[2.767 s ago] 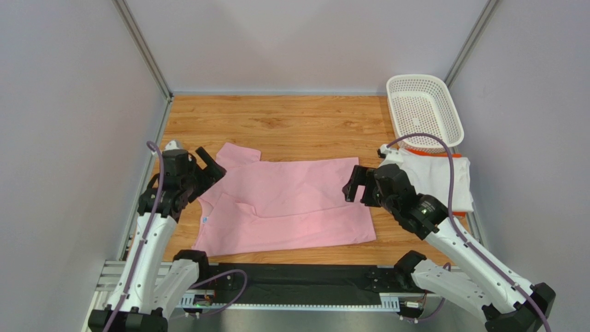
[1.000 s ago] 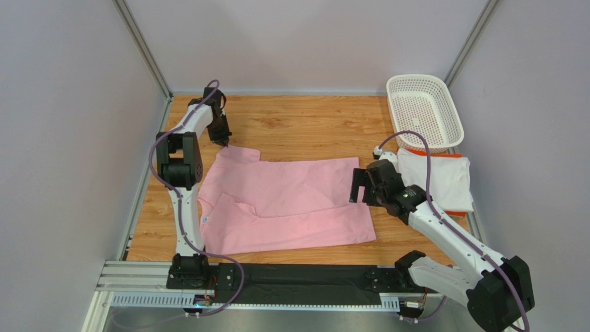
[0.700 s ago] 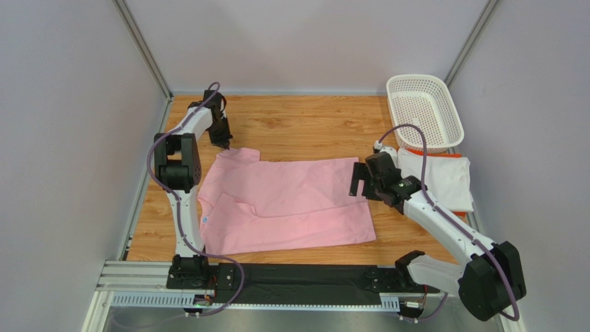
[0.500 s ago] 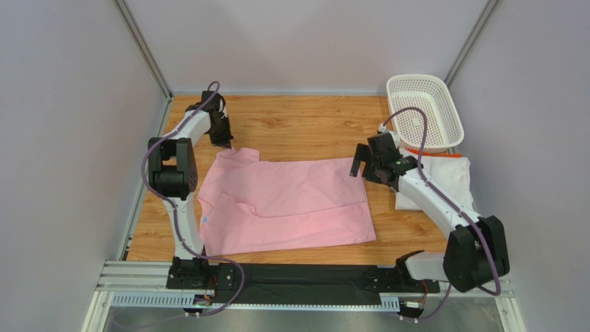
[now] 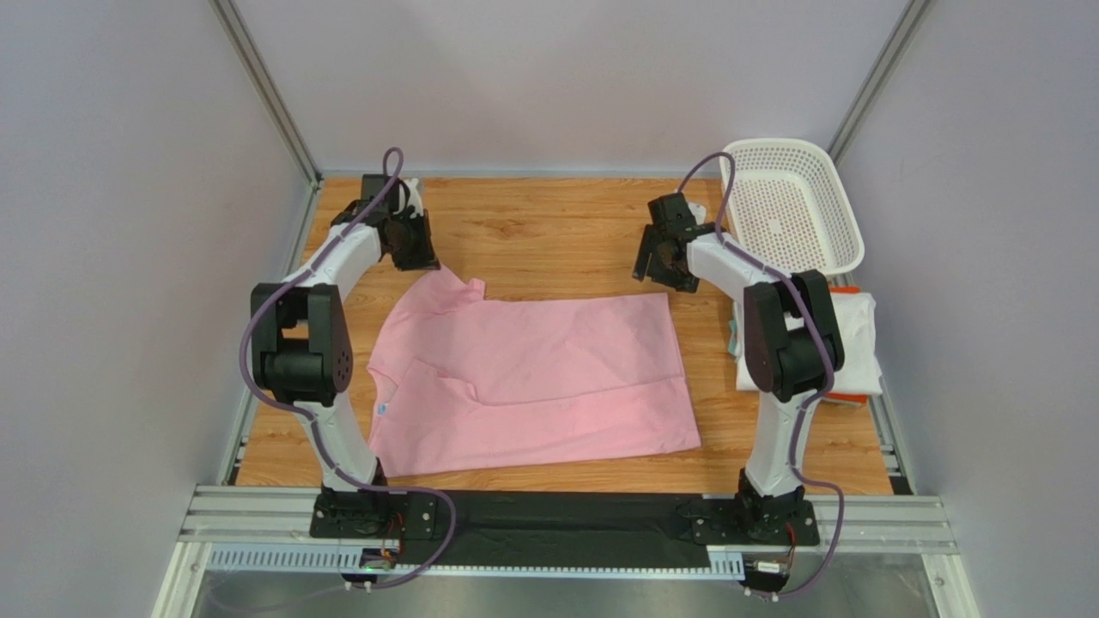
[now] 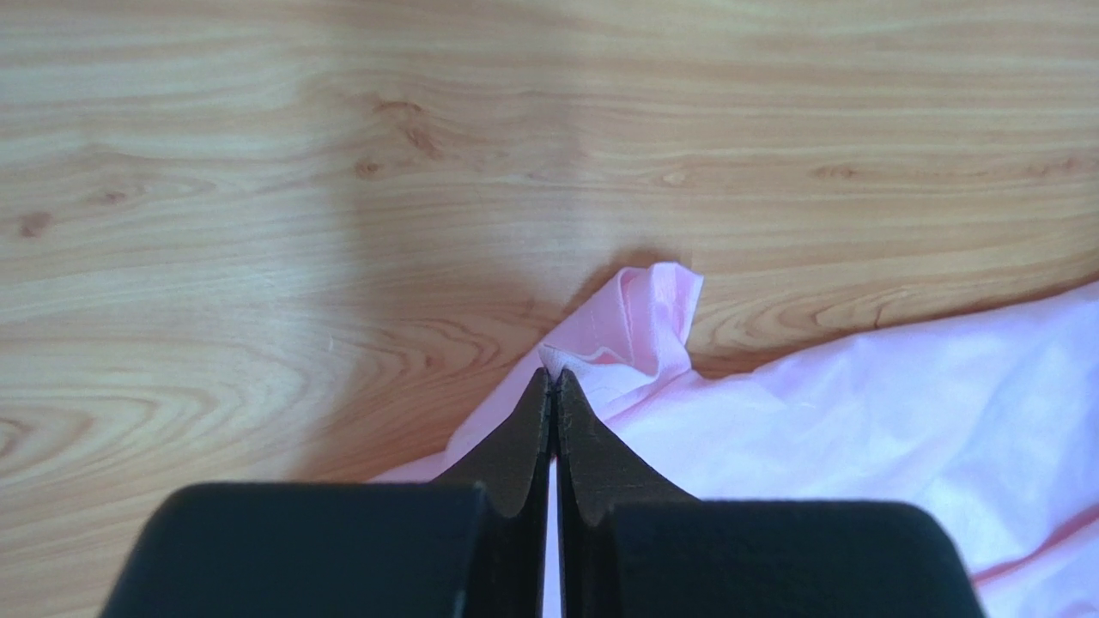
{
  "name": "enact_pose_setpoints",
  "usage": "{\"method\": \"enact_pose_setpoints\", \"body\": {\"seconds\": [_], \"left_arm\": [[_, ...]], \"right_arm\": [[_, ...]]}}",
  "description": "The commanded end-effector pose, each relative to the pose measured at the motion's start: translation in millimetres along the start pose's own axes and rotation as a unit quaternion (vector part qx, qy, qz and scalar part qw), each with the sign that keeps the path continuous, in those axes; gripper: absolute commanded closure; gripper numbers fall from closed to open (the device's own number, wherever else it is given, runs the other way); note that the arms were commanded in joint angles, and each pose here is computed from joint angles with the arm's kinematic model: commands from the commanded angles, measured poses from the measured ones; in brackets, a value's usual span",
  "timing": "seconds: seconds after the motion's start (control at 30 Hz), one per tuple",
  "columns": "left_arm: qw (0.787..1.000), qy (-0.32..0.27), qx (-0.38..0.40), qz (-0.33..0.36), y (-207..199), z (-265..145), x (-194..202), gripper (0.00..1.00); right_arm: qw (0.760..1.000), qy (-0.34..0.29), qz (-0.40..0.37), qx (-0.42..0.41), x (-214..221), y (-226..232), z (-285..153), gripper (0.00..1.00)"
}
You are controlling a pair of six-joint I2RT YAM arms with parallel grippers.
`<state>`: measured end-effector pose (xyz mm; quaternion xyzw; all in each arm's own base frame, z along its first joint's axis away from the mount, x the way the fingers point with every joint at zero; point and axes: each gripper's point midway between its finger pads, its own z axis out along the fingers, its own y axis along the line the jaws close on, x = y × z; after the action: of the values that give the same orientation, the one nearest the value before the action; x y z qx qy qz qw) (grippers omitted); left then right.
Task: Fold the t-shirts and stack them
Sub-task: Fold the tshirt
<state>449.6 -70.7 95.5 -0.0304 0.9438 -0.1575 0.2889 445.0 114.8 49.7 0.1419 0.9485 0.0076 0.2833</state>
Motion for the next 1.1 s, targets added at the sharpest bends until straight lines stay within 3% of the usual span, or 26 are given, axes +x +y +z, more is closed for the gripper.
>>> {"method": "enact_pose_setpoints", "body": {"seconds": [0.0, 0.3, 0.63, 1.07], "left_arm": [[0.998, -0.041, 0.037, 0.035, -18, -19, -14, 1.00], [0.997, -0.049, 0.045, 0.037, -18, -24, 0, 1.00], [0.995, -0.076, 0.052, 0.032, -24, -43, 8, 1.00], [0.991, -0.121, 0.058, 0.023, -30, -87, 37, 1.00]], "right_arm": [[1.000, -0.015, -0.001, 0.013, -15, 1, 4, 0.29], [0.999, 0.007, 0.002, 0.031, 3, -6, 20, 0.50], [1.000, 0.009, 0.001, 0.023, 11, -10, 8, 0.99], [0.999, -0.035, -0.027, -0.021, 11, -6, -44, 1.00]]}}
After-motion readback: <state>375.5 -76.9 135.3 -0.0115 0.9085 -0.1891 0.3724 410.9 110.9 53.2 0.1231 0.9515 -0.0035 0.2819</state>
